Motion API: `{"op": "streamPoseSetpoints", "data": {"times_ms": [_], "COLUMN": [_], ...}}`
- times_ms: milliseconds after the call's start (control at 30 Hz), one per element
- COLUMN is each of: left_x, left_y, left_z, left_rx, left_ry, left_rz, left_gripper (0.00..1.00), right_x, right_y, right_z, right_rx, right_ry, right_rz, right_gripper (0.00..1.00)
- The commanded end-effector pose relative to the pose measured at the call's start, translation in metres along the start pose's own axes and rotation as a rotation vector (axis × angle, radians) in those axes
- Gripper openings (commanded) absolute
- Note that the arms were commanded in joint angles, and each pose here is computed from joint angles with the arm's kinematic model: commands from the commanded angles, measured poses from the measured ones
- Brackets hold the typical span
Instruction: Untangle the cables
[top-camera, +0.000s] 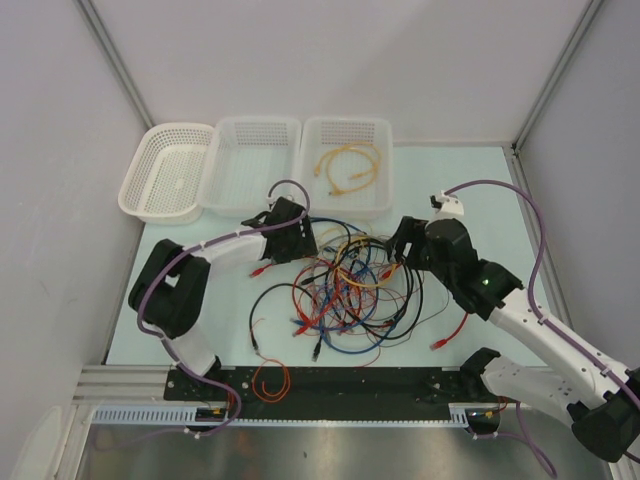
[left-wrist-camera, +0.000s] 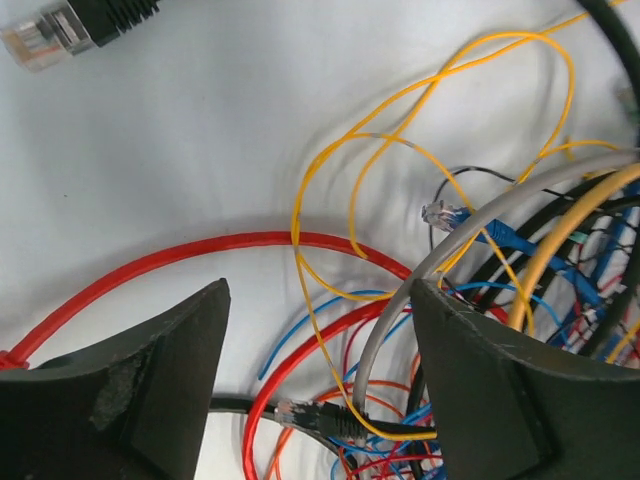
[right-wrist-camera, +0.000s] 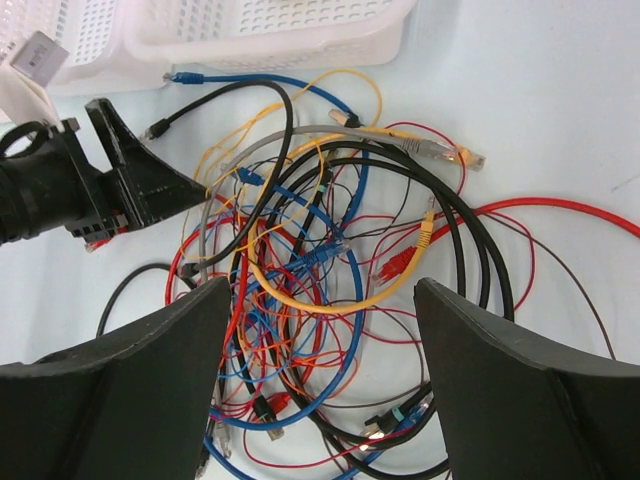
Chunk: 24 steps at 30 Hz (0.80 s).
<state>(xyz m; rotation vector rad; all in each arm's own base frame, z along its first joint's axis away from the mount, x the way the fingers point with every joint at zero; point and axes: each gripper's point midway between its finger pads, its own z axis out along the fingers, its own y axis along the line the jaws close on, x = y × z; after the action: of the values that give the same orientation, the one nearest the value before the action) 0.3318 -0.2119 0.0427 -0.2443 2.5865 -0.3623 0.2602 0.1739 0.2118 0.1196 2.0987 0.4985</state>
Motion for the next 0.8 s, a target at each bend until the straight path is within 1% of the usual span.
{"op": "streamPoseSetpoints", "data": {"times_ms": [0,33,67,100,133,233,267,333,367,433,467,567,600,667,700,767], "left_x": [0.007,0.009,0.013,0.013,0.017,0.021,0.021,0.021,0.020,0.018,0.015,0.006,-0.005,-0.018,-0.034,-0.053], "left_y": [0.000,0.000,0.001,0.000,0.001,0.004,0.005,0.006,0.006,0.007,0.007,0.009,0.003,-0.002,-0.010,-0.022], "left_z": [0.011,0.012,0.014,0.015,0.015,0.013,0.012,0.009,0.006,0.001,-0.005,-0.021,-0.039,-0.062,-0.089,-0.123], "left_rx": [-0.010,-0.006,-0.006,0.000,0.000,0.003,0.004,0.005,0.009,0.011,0.012,0.002,0.030,0.049,0.100,0.167], "left_ry": [0.031,0.038,0.047,0.048,0.056,0.059,0.057,0.054,0.045,0.038,0.025,-0.009,-0.054,-0.104,-0.179,-0.261], "left_rz": [-0.026,-0.029,-0.032,-0.031,-0.031,-0.026,-0.026,-0.016,-0.013,0.000,0.006,0.023,0.022,0.032,0.042,0.055], "left_gripper": [0.76,0.74,0.68,0.64,0.56,0.44,0.35,0.25,0.17,0.09,0.00,0.00,0.00,0.00,0.00,0.00], "right_x": [-0.004,-0.003,-0.003,-0.002,0.000,0.003,0.004,0.004,0.005,0.004,0.004,0.003,0.001,-0.002,-0.005,-0.009], "right_y": [-0.003,-0.005,-0.005,-0.006,-0.008,-0.010,-0.009,-0.010,-0.010,-0.009,-0.008,-0.006,-0.004,-0.003,-0.002,0.001], "right_z": [0.001,0.002,0.002,0.002,0.003,0.004,0.005,0.005,0.005,0.006,0.006,0.004,0.002,-0.001,-0.005,-0.009], "right_rx": [0.000,0.005,0.005,0.005,0.011,0.012,0.009,0.009,0.008,0.005,0.002,-0.012,-0.021,-0.029,-0.038,-0.050], "right_ry": [-0.019,-0.018,-0.018,-0.015,-0.011,-0.006,-0.003,-0.004,-0.003,-0.005,-0.006,-0.009,-0.018,-0.026,-0.039,-0.057], "right_rz": [-0.001,-0.001,0.002,0.001,0.004,0.010,0.012,0.015,0.018,0.019,0.023,0.032,0.036,0.040,0.045,0.048], "right_gripper": [0.79,0.79,0.79,0.79,0.79,0.79,0.79,0.79,0.79,0.78,0.78,0.78,0.78,0.77,0.77,0.77]}}
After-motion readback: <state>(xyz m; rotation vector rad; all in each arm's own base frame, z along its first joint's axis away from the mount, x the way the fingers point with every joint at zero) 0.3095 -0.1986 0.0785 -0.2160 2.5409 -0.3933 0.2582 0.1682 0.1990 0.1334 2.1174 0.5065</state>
